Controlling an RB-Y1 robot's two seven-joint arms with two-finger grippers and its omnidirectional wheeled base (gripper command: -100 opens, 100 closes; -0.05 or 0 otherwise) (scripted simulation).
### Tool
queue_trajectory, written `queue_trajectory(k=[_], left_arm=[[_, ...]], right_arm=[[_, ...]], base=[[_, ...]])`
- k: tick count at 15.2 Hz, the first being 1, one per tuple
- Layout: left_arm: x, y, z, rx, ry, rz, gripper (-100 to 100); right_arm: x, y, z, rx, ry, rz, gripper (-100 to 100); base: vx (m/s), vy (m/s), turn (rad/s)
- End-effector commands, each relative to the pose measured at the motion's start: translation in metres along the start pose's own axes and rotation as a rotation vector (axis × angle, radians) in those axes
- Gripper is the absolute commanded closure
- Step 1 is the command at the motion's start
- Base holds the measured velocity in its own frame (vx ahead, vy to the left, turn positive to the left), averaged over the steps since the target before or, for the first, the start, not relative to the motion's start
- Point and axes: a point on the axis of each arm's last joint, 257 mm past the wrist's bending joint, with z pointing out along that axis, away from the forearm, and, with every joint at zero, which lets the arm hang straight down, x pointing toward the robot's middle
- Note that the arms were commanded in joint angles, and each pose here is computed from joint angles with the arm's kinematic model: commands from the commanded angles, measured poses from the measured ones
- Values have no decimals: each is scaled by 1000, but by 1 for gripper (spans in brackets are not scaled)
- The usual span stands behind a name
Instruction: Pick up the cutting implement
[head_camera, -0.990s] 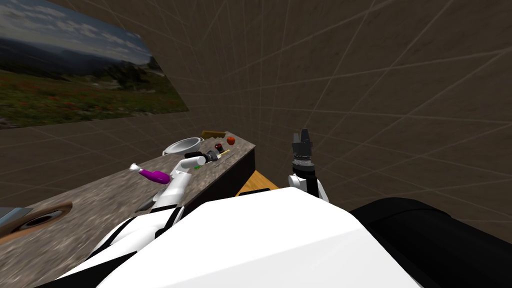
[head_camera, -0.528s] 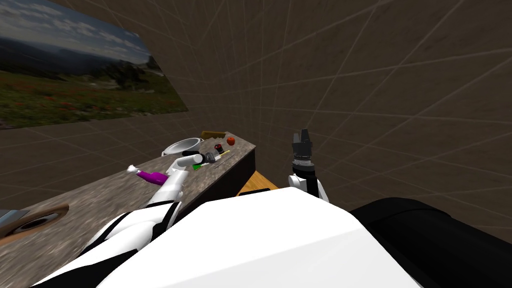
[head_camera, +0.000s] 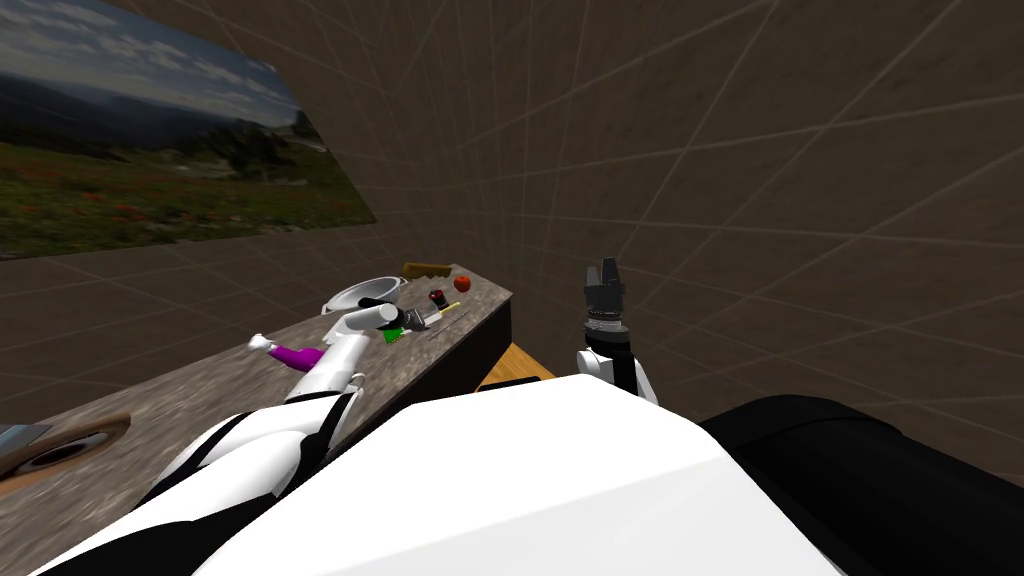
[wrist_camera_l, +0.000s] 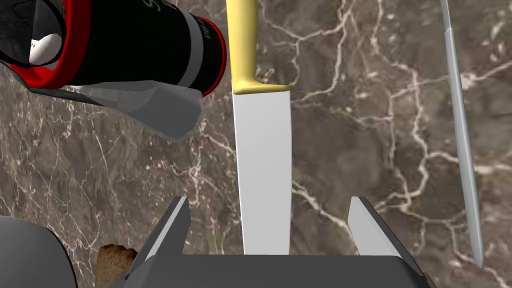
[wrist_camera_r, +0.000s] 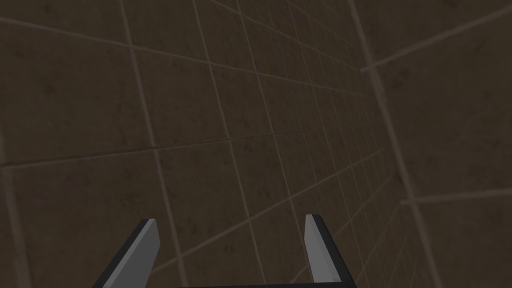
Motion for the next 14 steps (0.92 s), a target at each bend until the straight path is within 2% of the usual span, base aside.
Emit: queue_trajectory(k=[1, 7, 11, 13, 14], left_arm=[[-10, 4, -2, -41, -18, -19, -100], [-36, 15, -11, -154, -66, -82, -100], [-48, 20, -16, -202, -87, -110, -100], [-47, 19, -16, -196, -85, -107, -100], [-57, 20, -13, -193, -94, -129, -100]], right_arm=[[0, 0, 0, 0, 0, 0, 0], [0, 0, 0, 0, 0, 0, 0], [0, 0, 0, 0, 0, 0, 0], [0, 0, 0, 0, 0, 0, 0], [0, 0, 0, 0, 0, 0, 0]], base=[[40, 7, 13], [38, 14, 16], [40, 14, 19], [30, 13, 14], [-8, 9, -140]])
